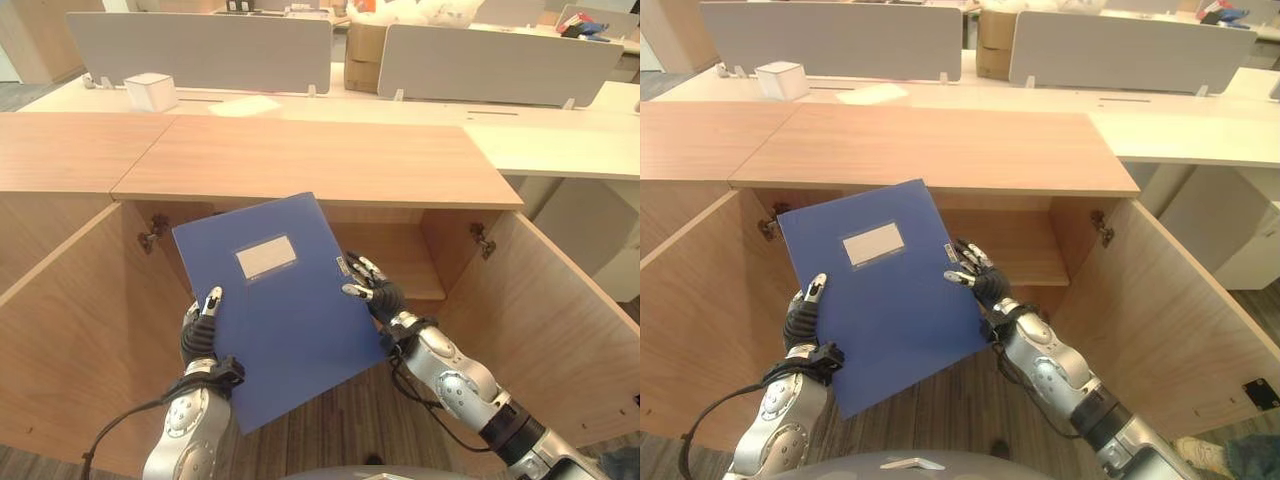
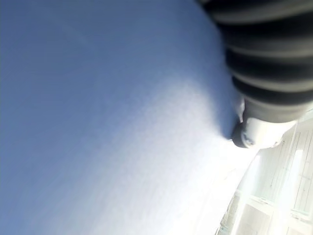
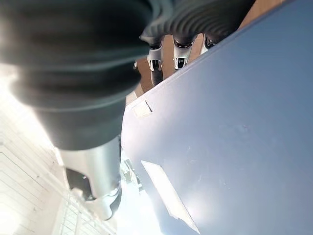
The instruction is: Put the empty folder in the office cabinet
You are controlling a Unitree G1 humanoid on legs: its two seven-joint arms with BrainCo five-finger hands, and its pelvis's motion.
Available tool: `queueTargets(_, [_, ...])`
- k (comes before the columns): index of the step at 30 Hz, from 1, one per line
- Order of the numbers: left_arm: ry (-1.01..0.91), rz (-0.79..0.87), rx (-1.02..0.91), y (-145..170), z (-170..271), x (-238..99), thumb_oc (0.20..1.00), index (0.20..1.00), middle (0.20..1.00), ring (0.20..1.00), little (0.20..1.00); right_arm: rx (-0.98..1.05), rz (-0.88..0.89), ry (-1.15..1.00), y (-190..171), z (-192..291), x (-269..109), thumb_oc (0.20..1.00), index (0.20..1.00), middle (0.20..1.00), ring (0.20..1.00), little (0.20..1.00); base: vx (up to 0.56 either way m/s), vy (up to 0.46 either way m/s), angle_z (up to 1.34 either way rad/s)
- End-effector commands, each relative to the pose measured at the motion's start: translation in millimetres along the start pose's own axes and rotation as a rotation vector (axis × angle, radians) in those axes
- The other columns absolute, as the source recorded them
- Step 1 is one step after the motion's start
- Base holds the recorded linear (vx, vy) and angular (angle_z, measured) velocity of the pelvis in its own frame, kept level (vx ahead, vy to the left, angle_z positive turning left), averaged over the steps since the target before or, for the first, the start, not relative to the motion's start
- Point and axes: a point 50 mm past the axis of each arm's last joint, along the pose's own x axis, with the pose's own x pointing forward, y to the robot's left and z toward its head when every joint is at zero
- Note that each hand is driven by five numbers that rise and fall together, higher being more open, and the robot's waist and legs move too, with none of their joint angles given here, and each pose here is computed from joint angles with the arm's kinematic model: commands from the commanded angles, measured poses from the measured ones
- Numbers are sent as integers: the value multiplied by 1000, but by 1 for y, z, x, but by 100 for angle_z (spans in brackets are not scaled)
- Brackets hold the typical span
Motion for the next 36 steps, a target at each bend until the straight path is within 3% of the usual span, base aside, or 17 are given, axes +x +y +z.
queueTargets(1, [-193, -104, -12, -21, 36, 14, 200, 200, 200, 200, 200, 74, 40, -191, 16, 27, 11, 1000, 1000, 1000, 1000, 1000, 0, 0, 0])
queueTargets(3, [-202, -93, -12, -19, 37, 13, 200, 200, 200, 200, 200, 114, -86, -206, -2, 23, 9, 1000, 1000, 1000, 1000, 1000, 0, 0, 0])
queueTargets(7, [-194, -97, -7, -19, 36, 12, 200, 200, 200, 200, 200, 129, -168, -176, -13, 15, 9, 1000, 1000, 1000, 1000, 1000, 0, 0, 0])
queueTargets(15, [-157, -148, -4, -24, 33, 11, 200, 200, 200, 200, 200, 122, -202, -60, -14, -7, 13, 1000, 1000, 1000, 1000, 1000, 0, 0, 0])
queueTargets(20, [-133, -210, 3, -32, 31, 13, 200, 200, 200, 200, 200, 94, -140, 16, -5, -16, 20, 1000, 1000, 1000, 1000, 1000, 0, 0, 0])
queueTargets(33, [-132, -215, -14, -35, 29, 14, 200, 200, 200, 200, 200, 74, -20, -64, 9, 3, 21, 1000, 1000, 1000, 1000, 1000, 0, 0, 0])
queueTargets(36, [-129, -230, -24, -39, 28, 16, 200, 200, 200, 200, 200, 48, 94, -45, 27, 4, 27, 1000, 1000, 1000, 1000, 1000, 0, 0, 0])
